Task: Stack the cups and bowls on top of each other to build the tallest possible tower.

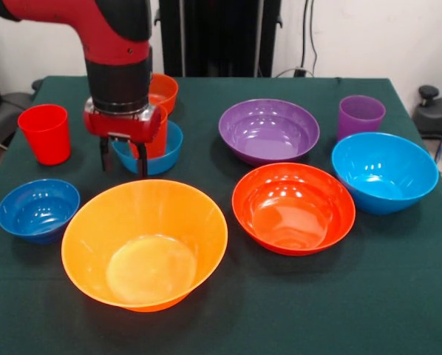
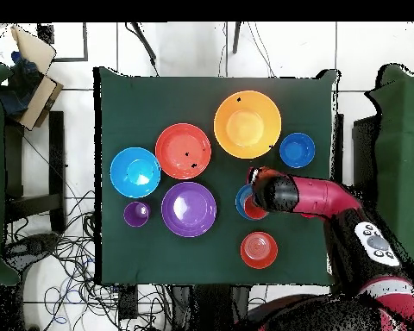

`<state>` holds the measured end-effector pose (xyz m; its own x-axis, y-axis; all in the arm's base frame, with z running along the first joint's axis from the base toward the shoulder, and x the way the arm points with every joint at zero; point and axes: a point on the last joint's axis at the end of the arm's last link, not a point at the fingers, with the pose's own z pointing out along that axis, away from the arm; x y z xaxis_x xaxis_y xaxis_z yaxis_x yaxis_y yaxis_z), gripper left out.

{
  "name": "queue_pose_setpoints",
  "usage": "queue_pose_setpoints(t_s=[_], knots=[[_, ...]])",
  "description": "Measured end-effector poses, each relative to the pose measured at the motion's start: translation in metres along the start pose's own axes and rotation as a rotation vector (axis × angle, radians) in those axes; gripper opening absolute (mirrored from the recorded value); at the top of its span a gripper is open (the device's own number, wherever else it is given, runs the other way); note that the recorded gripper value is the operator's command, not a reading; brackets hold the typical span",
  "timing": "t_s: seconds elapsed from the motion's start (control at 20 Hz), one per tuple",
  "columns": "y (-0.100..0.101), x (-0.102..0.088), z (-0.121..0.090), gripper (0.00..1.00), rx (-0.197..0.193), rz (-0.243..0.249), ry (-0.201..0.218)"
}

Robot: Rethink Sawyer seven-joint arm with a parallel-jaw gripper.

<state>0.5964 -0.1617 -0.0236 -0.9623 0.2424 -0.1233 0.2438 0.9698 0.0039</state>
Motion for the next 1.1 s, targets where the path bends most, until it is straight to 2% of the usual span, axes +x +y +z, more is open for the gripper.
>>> queue_pose_setpoints(t_s=[0.25, 0.35, 0.45, 0.5, 0.75, 0.9, 1.1], knots=[[-0.004, -0.001, 0.007, 1.0, 0.007, 0.008, 0.047], [-0.011, -0.002, 0.005, 1.0, 0.013, 0.019, 0.092], [-0.015, -0.003, 0.004, 1.0, 0.015, 0.025, 0.112], [-0.021, -0.004, 0.002, 1.0, 0.018, 0.032, 0.141], [-0.043, -0.014, -0.006, 1.0, 0.031, 0.048, 0.209], [-0.05, -0.02, -0.008, 1.0, 0.037, 0.049, 0.21], [-0.057, -0.037, -0.009, 1.0, 0.041, 0.015, 0.167]])
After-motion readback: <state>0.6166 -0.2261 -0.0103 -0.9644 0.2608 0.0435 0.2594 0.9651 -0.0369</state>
